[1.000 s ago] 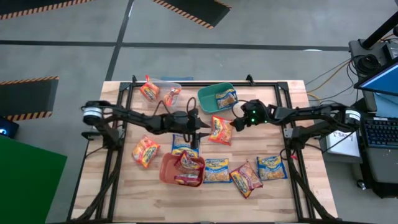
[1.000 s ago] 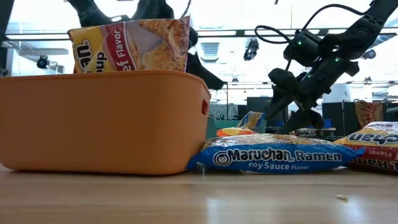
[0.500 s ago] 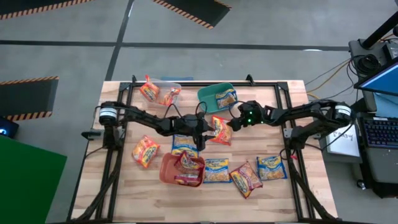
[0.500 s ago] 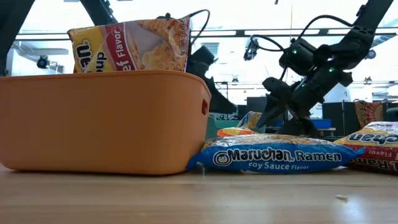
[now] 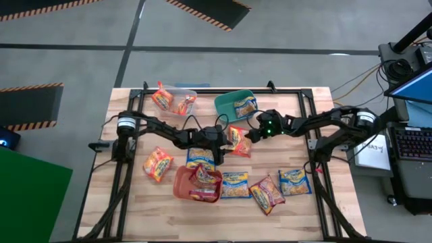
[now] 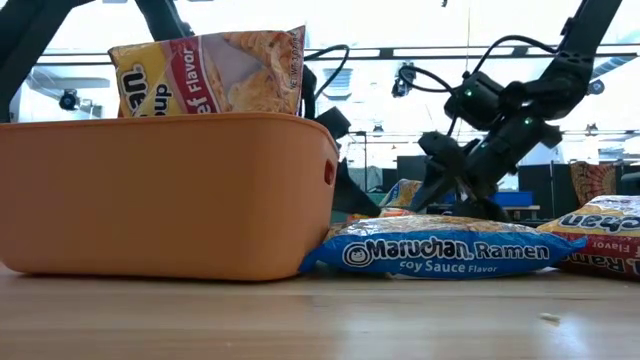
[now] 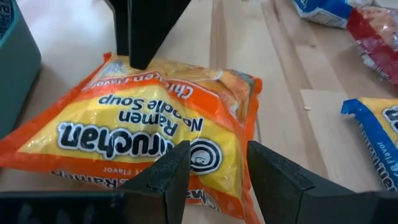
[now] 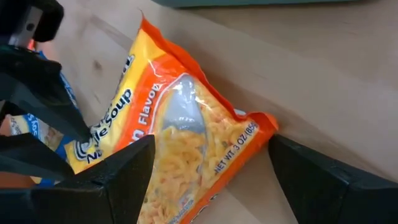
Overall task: Sort Maruchan noodles
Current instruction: Put the orange noodle pack into the transparent bin
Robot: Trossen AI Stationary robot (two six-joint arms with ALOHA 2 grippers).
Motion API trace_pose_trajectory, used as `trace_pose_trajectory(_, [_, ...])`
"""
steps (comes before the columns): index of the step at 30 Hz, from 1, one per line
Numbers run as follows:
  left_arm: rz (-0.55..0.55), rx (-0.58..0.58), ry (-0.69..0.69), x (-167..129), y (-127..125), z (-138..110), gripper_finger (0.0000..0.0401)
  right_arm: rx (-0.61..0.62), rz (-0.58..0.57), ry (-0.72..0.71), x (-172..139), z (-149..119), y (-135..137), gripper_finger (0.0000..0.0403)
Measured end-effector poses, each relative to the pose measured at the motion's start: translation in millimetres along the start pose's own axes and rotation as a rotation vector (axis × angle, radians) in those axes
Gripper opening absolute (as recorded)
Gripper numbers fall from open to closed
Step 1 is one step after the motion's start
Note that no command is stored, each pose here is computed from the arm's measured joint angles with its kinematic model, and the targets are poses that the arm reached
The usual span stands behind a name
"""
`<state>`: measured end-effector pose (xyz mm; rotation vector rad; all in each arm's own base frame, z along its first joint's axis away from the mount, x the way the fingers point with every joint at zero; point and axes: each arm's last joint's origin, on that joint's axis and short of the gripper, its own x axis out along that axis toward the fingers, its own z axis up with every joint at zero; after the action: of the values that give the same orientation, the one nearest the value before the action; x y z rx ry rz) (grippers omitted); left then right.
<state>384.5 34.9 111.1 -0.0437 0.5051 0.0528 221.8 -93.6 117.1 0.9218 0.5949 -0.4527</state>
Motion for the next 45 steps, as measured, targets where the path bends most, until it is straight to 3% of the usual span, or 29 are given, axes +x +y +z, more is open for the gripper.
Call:
trace_pose_trajectory(7, [0.010, -0.006, 0.017, 1, 1, -4, 0.0142, 0.017, 0.022, -0.008, 2, 1, 1, 0.0300])
trace_pose_trajectory(13, [0.058, -0.007, 0.046, 1, 4, -7, 0.0142, 0.023, 0.108, -0.030, 2, 5, 7, 0.0301])
trace_pose_trajectory(33, [0.095, -0.023, 0.092, 0, 6, -12, 0.0114, -0.003, 0.103, -0.060, 5, 0, 15, 0.0300])
trace_pose_trajectory(45, [0.096, -0.031, 0.098, 0, 6, -13, 0.0102, 0.020, 0.141, -0.066, 30, -7, 8, 0.0301])
